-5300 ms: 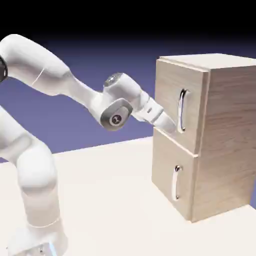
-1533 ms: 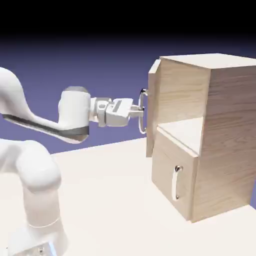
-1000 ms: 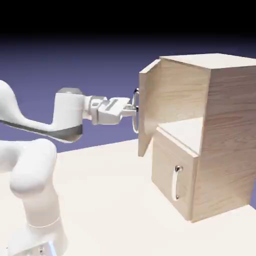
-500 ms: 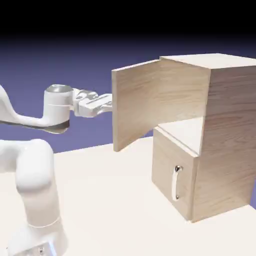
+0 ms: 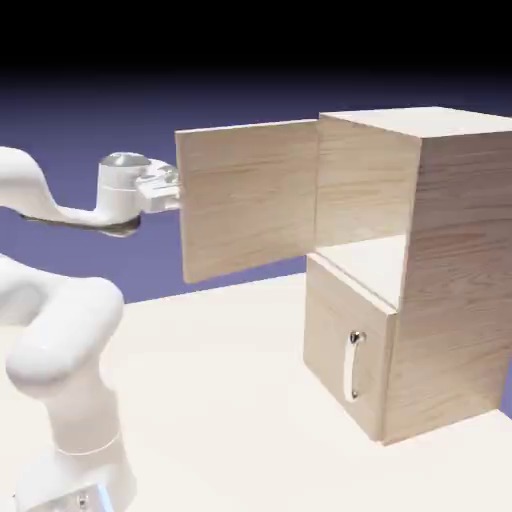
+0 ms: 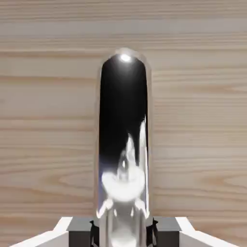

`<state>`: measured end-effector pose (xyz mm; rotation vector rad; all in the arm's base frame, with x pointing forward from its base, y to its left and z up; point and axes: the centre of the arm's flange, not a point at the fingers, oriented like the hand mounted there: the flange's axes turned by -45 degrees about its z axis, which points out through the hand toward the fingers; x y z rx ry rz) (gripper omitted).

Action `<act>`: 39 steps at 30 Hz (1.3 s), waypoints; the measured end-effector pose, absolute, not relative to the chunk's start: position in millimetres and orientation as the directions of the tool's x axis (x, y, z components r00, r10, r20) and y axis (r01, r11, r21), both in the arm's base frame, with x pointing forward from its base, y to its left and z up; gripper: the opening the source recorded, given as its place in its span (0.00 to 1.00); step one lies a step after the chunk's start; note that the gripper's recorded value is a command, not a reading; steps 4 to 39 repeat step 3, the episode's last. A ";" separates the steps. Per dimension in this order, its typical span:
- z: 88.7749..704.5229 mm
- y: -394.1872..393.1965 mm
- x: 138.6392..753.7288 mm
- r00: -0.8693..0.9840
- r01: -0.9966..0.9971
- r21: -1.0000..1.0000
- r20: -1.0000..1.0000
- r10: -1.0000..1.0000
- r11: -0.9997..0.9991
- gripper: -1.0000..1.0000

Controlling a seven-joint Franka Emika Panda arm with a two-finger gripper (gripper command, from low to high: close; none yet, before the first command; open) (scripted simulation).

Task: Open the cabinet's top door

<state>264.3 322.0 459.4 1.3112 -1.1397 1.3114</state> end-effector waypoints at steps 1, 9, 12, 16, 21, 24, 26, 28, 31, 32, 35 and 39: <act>459.4 328.5 267.2 0.000 -0.993 0.000 1.000 0.000 -0.114 0.00; 459.4 340.7 273.0 0.000 -0.998 0.000 1.000 0.000 -0.067 1.00; 459.4 340.7 273.0 0.000 -0.998 0.000 1.000 0.000 -0.067 1.00; 459.4 340.7 273.0 0.000 -0.998 0.000 1.000 0.000 -0.067 1.00; 459.4 340.7 273.0 0.000 -0.998 0.000 1.000 0.000 -0.067 1.00; 459.4 340.7 273.0 0.000 -0.998 0.000 1.000 0.000 -0.067 1.00; 459.4 340.7 273.0 0.000 -0.998 0.000 1.000 0.000 -0.067 1.00; 459.4 340.7 273.0 0.000 -0.998 0.000 1.000 0.000 -0.067 1.00; 459.4 340.7 273.0 0.000 -0.998 0.000 1.000 0.000 -0.067 1.00; 459.4 340.7 273.0 0.000 -0.998 0.000 1.000 0.000 -0.067 1.00; 459.4 340.7 273.0 0.000 -0.998 0.000 1.000 0.000 -0.067 1.00; 459.4 340.7 273.0 0.000 -0.998 0.000 1.000 0.000 -0.067 1.00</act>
